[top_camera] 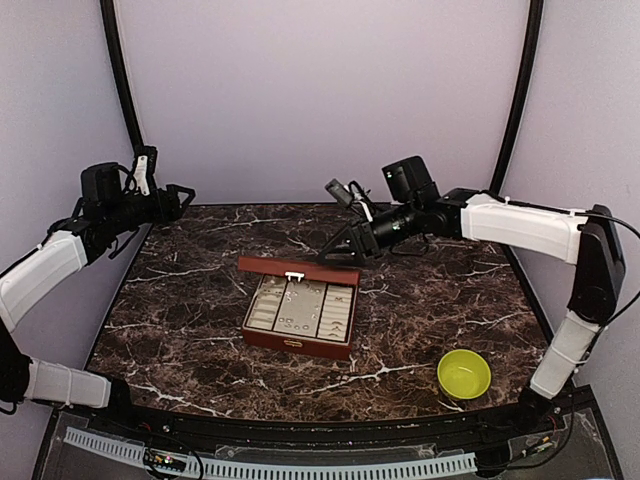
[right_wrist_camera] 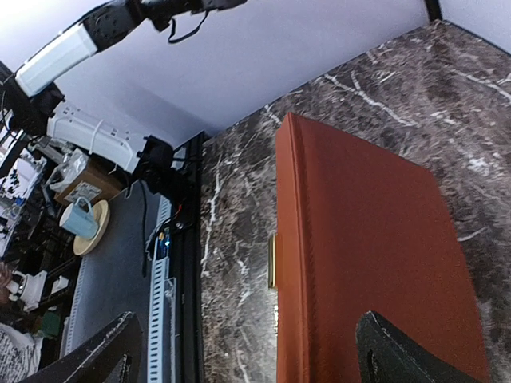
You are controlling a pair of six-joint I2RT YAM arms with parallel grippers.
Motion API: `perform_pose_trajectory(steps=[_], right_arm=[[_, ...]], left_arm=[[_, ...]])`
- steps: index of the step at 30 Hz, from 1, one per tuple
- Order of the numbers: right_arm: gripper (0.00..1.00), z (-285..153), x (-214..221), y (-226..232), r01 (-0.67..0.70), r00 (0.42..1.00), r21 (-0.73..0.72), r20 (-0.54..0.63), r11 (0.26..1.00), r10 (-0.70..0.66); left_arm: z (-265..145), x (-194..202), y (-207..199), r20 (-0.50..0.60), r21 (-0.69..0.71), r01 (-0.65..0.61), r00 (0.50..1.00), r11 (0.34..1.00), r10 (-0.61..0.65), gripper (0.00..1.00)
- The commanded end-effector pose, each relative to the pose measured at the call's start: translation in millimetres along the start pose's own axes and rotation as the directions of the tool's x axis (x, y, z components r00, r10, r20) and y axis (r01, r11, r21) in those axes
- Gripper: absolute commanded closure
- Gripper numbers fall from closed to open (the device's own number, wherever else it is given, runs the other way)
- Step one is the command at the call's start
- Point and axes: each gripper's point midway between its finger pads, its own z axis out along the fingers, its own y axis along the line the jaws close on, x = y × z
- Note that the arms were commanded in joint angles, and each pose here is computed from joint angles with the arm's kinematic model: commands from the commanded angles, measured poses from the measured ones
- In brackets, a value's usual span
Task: Organize the mixed jewelry
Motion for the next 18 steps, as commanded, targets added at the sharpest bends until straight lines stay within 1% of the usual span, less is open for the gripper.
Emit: perform_pose_trajectory(steps=[1, 3, 5, 8, 9, 11, 12, 15, 18], right_arm=[[0.07, 21, 31, 33, -0.042, 0.995, -0.045, -0.09, 0.998, 0.038], [0.09, 30, 41, 39, -0.056, 0.993, -0.028, -0.107, 0.998, 0.053], [0.11, 29, 41, 39, -0.055, 0.996, 0.021, -0.076, 0.998, 0.056], [0.14, 16, 27, 28, -0.061, 0.997, 0.141, 0.059, 0.988, 0.053], [0.14, 10, 21, 25, -0.067, 0.993, 0.177, 0.11, 0.982, 0.048], [0.15, -3, 9, 14, -0.098, 0.977, 0.266, 0.207, 0.959, 0.043], [0.16, -7, 9, 8, -0.124, 0.971, 0.303, 0.232, 0.945, 0.053], [0.21, -13, 14, -4, -0.177, 0.962, 0.381, 0.263, 0.908, 0.078], [0.24, -9, 25, -1, -0.202, 0.958, 0.381, 0.267, 0.902, 0.102]], left_arm=[[-5, -11, -8, 0.026, 0.034, -0.013, 1.0, 0.999, 0.012, 0.18], [-4, -10, -11, 0.022, 0.056, -0.01, 1.0, 0.998, 0.009, 0.19], [-2, -9, -15, 0.017, 0.083, -0.009, 1.0, 0.997, 0.008, 0.2], [0, -8, -25, 0.01, 0.119, -0.027, 1.0, 0.993, 0.026, 0.24], [1, -6, -27, 0.0, 0.125, -0.044, 0.999, 0.991, 0.045, 0.25], [3, 0, -46, -0.023, 0.149, -0.09, 0.995, 0.985, 0.094, 0.25], [4, 1, -49, -0.03, 0.138, -0.113, 0.993, 0.984, 0.118, 0.26], [1, 22, -78, -0.092, 0.194, -0.126, 0.985, 0.973, 0.146, 0.3], [-6, 47, -101, -0.151, 0.269, -0.098, 0.978, 0.958, 0.143, 0.41]])
